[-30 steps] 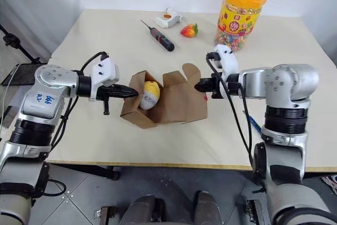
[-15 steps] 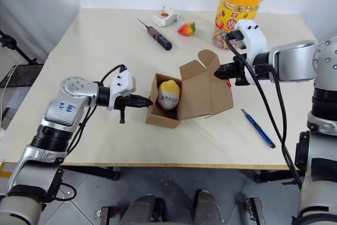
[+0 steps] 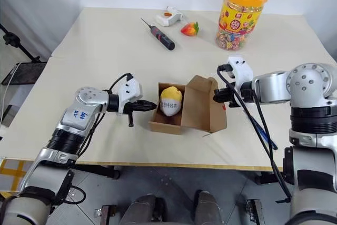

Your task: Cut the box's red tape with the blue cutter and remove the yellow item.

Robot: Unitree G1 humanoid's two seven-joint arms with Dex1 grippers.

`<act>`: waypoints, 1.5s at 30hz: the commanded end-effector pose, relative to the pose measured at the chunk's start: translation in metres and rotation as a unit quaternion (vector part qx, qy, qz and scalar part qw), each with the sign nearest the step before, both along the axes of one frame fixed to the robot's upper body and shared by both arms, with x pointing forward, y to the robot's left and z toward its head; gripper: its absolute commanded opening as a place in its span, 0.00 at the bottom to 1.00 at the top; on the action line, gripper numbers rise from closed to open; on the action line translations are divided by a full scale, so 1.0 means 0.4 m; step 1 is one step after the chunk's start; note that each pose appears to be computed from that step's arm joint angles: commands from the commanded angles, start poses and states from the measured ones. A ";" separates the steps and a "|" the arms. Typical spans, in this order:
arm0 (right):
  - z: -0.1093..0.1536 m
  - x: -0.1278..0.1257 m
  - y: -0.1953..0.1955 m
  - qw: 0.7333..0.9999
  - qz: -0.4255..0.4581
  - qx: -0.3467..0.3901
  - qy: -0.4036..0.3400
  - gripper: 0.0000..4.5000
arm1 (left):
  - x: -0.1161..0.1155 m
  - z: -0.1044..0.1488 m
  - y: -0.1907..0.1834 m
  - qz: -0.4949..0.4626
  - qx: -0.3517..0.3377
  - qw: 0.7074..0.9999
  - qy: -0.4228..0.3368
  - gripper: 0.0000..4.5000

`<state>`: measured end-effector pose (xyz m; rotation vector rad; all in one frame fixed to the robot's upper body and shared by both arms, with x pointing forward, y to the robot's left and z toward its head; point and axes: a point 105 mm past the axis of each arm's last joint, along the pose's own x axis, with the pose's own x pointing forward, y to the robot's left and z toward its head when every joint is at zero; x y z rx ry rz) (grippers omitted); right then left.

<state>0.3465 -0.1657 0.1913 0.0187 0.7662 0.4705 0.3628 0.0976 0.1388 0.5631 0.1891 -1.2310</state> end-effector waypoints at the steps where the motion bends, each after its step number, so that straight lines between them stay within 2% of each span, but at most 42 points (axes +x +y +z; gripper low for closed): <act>1: 0.025 0.002 0.011 0.999 0.011 -0.004 -0.036 0.01 | -0.003 -0.013 -0.017 -0.013 0.004 1.000 -0.003 0.00; 8: 0.013 0.017 0.022 0.998 0.022 -0.025 -0.062 0.01 | 0.001 -0.020 -0.026 -0.015 0.003 1.000 -0.006 0.00; 9: 0.016 0.016 0.025 0.997 0.029 -0.029 -0.069 0.05 | 0.005 -0.016 -0.027 -0.012 0.002 1.000 -0.011 0.00; 11: 0.025 0.008 0.036 0.995 0.053 -0.036 -0.081 0.14 | 0.010 -0.006 -0.028 -0.008 -0.005 1.000 -0.018 0.00; 14: 0.035 0.001 0.043 0.992 0.070 -0.043 -0.091 0.36 | 0.015 0.018 -0.021 0.003 -0.027 0.999 -0.022 0.13; 20: 0.054 0.000 0.044 0.989 0.080 -0.058 -0.106 0.83 | 0.002 0.095 0.035 0.003 -0.058 0.998 -0.023 0.54; 22: 0.062 0.000 0.044 0.988 0.082 -0.063 -0.111 0.99 | 0.003 0.153 0.060 0.003 -0.067 0.997 -0.044 0.68; 25: 0.074 0.001 0.045 0.986 0.086 -0.073 -0.119 1.00 | -0.001 0.263 0.055 -0.013 -0.096 0.991 -0.088 0.88; 27: 0.079 0.002 0.045 0.986 0.087 -0.075 -0.122 1.00 | -0.008 0.306 0.023 -0.036 -0.106 0.987 -0.111 0.99; 30: 0.091 0.006 0.043 0.984 0.087 -0.077 -0.132 1.00 | -0.032 0.316 -0.051 -0.095 -0.100 0.984 -0.109 0.99; 34: 0.121 0.001 0.045 0.977 0.102 -0.074 -0.169 1.00 | -0.050 0.276 -0.124 -0.152 -0.072 0.981 -0.095 0.99; 36: 0.140 -0.008 0.029 0.970 0.108 -0.083 -0.200 1.00 | -0.042 0.223 -0.145 -0.166 -0.033 0.982 -0.082 0.99; 38: 0.150 -0.017 0.005 0.967 0.107 -0.095 -0.213 1.00 | -0.032 0.179 -0.153 -0.172 0.002 0.982 -0.074 0.99; 45: 0.202 -0.058 -0.079 0.953 0.095 -0.131 -0.256 1.00 | 0.024 0.090 -0.148 -0.162 0.107 0.978 -0.082 0.99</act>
